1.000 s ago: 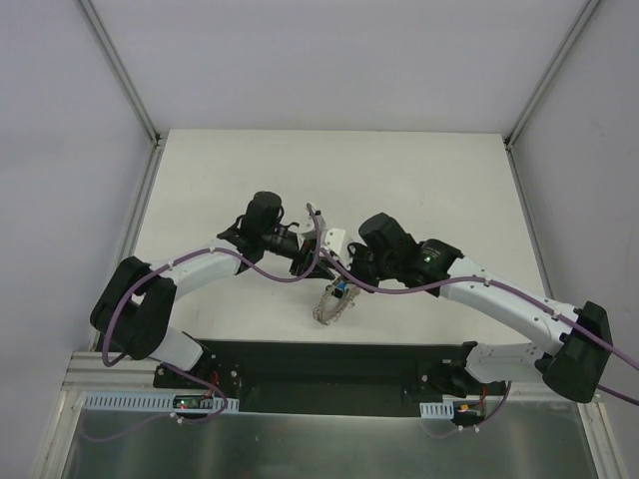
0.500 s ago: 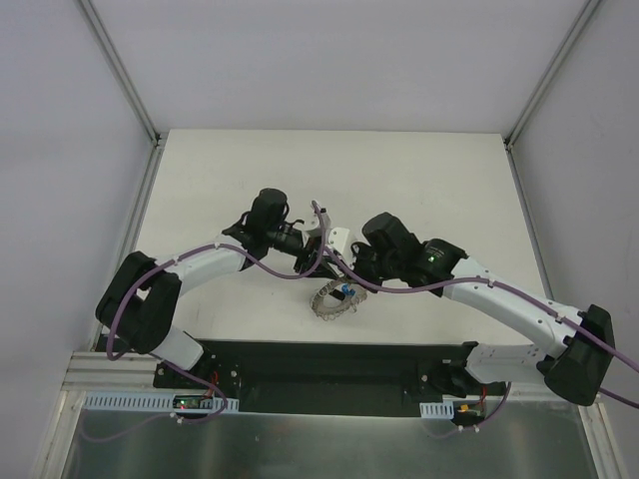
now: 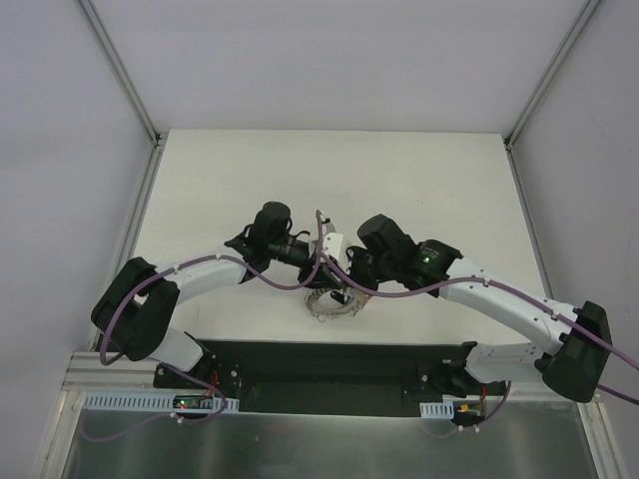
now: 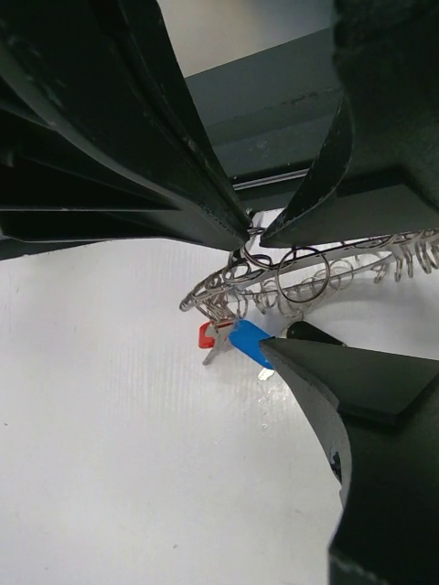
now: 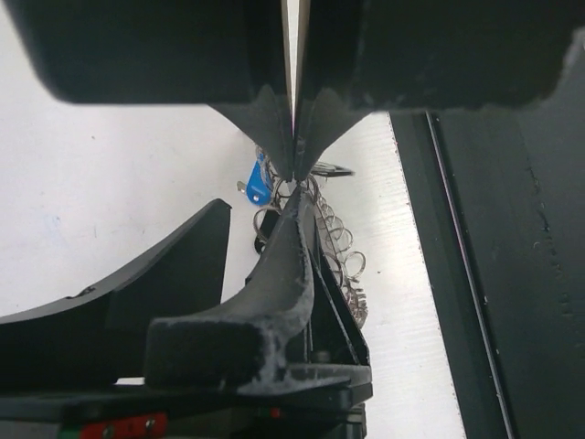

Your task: Put the keys on the keyring

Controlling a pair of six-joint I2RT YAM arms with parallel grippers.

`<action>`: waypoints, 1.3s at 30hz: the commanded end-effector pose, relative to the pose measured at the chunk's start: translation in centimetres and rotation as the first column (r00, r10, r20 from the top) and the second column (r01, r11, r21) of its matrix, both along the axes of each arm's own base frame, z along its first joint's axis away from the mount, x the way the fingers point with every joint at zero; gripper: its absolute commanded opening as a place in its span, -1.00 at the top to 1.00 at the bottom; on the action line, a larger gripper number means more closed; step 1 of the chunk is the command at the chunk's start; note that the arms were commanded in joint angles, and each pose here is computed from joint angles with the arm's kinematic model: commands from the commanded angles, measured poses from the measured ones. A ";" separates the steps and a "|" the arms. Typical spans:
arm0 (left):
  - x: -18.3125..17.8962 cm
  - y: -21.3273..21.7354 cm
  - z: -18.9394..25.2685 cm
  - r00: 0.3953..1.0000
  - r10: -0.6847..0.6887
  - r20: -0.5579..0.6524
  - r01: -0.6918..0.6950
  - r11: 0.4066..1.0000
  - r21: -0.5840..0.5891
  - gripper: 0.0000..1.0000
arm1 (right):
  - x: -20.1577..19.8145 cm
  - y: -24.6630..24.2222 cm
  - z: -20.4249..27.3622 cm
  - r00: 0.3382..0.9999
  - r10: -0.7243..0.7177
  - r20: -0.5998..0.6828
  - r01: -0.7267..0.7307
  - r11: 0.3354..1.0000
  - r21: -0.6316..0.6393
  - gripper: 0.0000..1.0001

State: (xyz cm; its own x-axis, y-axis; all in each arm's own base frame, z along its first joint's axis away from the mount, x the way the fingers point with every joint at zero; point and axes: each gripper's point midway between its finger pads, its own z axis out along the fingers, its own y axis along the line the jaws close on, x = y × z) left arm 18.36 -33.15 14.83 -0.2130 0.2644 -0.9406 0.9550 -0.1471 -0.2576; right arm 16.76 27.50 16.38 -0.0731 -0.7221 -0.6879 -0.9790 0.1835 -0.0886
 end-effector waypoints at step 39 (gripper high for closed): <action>-0.3 1.7 2.1 0.948 0.309 -0.079 -0.314 0.947 -0.069 1.00 | 1.0 2.0 1.0 1.000 0.018 0.003 -0.018 0.998 0.058 0.98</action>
State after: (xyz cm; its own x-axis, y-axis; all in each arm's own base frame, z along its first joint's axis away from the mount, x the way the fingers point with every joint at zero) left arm 17.69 -31.13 14.58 -0.3918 0.1839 -0.9015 0.9193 0.1171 -0.3757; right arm 17.14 28.96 16.23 -0.0441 -0.7074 -0.7055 -0.9854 0.1472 -0.0860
